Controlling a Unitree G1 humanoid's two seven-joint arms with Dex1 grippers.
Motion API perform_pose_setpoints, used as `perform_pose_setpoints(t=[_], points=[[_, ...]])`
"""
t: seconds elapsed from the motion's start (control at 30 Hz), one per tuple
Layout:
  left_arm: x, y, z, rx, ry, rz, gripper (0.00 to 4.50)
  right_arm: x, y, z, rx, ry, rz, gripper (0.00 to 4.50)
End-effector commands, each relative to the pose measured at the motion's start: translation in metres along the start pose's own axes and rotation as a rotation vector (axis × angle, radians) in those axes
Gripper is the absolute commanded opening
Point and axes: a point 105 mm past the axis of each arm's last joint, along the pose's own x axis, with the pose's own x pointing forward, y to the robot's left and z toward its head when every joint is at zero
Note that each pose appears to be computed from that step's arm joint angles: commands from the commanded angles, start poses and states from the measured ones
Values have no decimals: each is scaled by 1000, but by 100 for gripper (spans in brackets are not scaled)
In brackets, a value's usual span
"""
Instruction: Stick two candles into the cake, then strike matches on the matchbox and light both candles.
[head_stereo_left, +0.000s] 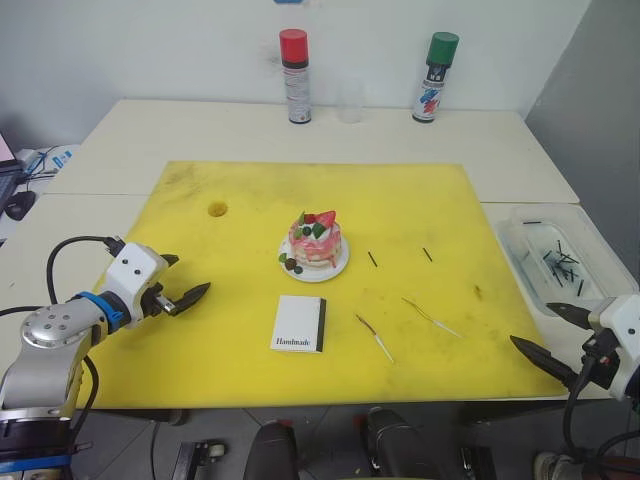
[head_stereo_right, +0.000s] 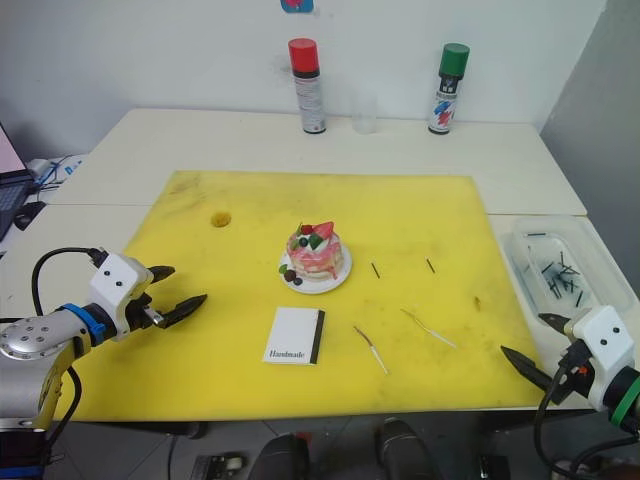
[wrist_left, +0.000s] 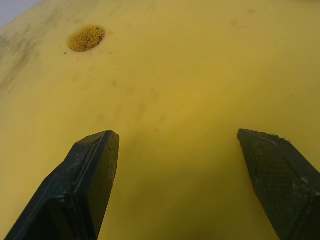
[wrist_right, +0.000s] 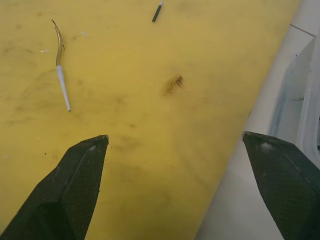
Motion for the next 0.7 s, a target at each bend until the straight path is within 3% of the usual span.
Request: perform_pose_setpoints(t=[0.03,0.27,0.6,0.7], points=[[-2,-1,8,23,-16,-21,420,-7,-4,2,-38,0,-17,447],[-1,-17,8,-36,16,-195,420,-16,-4,-7,-39,33,-17,447],[-1,-10,17,-32,-45,-170,420,-27,-4,-18,-41,73,-12,447],[-3,-16,15,-49,-41,-232,435,-26,-2,-18,-43,69,-7,449]])
